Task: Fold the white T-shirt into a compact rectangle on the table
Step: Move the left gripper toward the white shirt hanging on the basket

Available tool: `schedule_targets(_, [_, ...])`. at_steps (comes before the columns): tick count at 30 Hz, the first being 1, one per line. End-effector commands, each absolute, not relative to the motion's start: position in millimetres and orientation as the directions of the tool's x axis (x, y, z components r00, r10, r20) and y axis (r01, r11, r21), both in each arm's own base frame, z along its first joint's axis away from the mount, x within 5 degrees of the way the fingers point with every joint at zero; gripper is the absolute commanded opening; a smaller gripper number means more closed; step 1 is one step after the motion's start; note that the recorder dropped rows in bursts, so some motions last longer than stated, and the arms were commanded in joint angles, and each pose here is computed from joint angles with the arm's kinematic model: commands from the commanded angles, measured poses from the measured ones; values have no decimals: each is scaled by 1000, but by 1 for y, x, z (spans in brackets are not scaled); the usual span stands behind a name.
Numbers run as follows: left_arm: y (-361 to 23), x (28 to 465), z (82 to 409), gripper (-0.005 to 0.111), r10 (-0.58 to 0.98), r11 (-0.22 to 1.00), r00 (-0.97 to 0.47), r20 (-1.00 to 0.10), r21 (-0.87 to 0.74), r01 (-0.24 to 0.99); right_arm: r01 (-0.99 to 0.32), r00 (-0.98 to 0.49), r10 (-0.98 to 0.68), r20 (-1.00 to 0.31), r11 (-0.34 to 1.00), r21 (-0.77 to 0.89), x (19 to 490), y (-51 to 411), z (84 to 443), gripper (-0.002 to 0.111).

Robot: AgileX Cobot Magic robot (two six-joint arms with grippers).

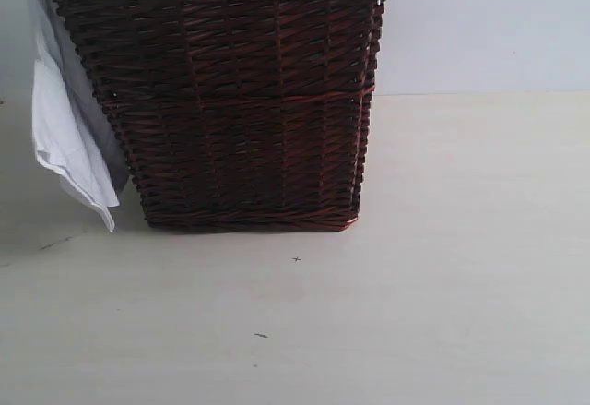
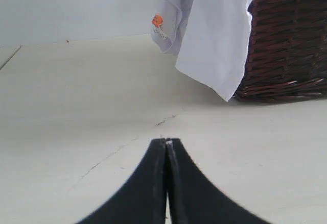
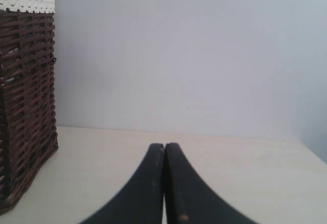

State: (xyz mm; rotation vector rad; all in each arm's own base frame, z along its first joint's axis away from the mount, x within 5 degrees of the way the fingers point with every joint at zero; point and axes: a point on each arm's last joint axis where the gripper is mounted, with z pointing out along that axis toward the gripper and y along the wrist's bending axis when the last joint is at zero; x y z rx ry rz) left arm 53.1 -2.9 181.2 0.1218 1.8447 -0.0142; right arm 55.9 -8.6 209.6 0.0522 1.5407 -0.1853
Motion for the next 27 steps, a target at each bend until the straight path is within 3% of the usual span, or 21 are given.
schedule_targets(1, [-4, 53, 181, 0, 69, 994, -264, -962, 44, 98, 157, 34, -90, -995, 984, -84, 56, -9, 210, 0])
schedule_targets(27, [-4, 53, 181, 0, 75, 994, -256, -964, 51, 98, 157, 34, -90, -995, 984, -84, 56, -9, 210, 0])
